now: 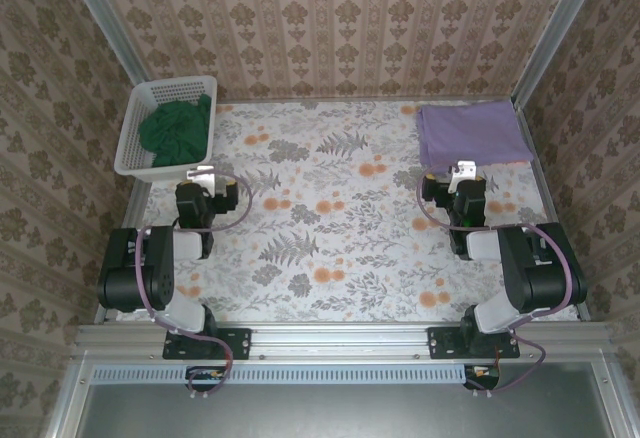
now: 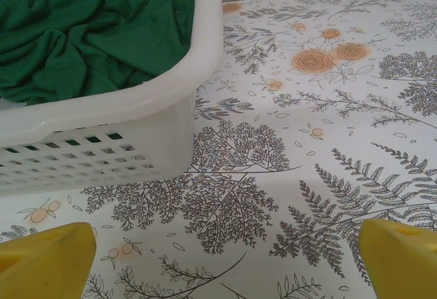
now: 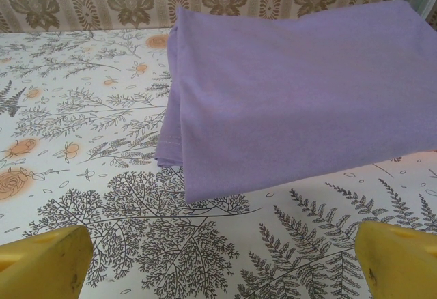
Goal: Fold and stack the t-shirts
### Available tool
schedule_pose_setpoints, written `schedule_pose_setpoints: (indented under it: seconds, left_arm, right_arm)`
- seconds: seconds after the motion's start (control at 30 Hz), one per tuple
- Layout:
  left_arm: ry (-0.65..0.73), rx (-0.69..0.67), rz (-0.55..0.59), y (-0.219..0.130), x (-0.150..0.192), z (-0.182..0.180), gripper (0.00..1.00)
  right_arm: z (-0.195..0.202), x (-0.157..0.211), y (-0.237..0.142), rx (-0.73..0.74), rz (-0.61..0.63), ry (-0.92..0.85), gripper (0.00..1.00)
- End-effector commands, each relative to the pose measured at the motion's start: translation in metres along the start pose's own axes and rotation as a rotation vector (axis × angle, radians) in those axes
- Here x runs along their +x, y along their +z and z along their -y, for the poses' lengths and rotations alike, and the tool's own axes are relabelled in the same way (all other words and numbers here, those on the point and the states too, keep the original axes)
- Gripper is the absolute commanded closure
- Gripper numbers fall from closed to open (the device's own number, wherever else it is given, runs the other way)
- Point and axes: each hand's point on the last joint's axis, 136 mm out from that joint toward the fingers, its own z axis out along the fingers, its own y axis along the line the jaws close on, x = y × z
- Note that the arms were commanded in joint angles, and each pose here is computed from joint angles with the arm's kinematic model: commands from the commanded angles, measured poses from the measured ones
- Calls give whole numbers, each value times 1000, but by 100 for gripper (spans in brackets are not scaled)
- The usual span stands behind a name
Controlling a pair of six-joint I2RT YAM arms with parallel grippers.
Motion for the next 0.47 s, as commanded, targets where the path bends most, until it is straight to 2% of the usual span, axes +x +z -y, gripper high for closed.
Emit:
schedule_pose_setpoints:
  seconds: [0.0, 0.43]
  left_arm:
    - [-7, -7, 10, 0, -4, -1, 0]
    - [-5, -7, 9, 0, -4, -1, 0]
  right_arm:
    - [-4, 1, 0, -17, -7, 11, 0]
    - [-6, 0, 1, -37, -8, 12, 0]
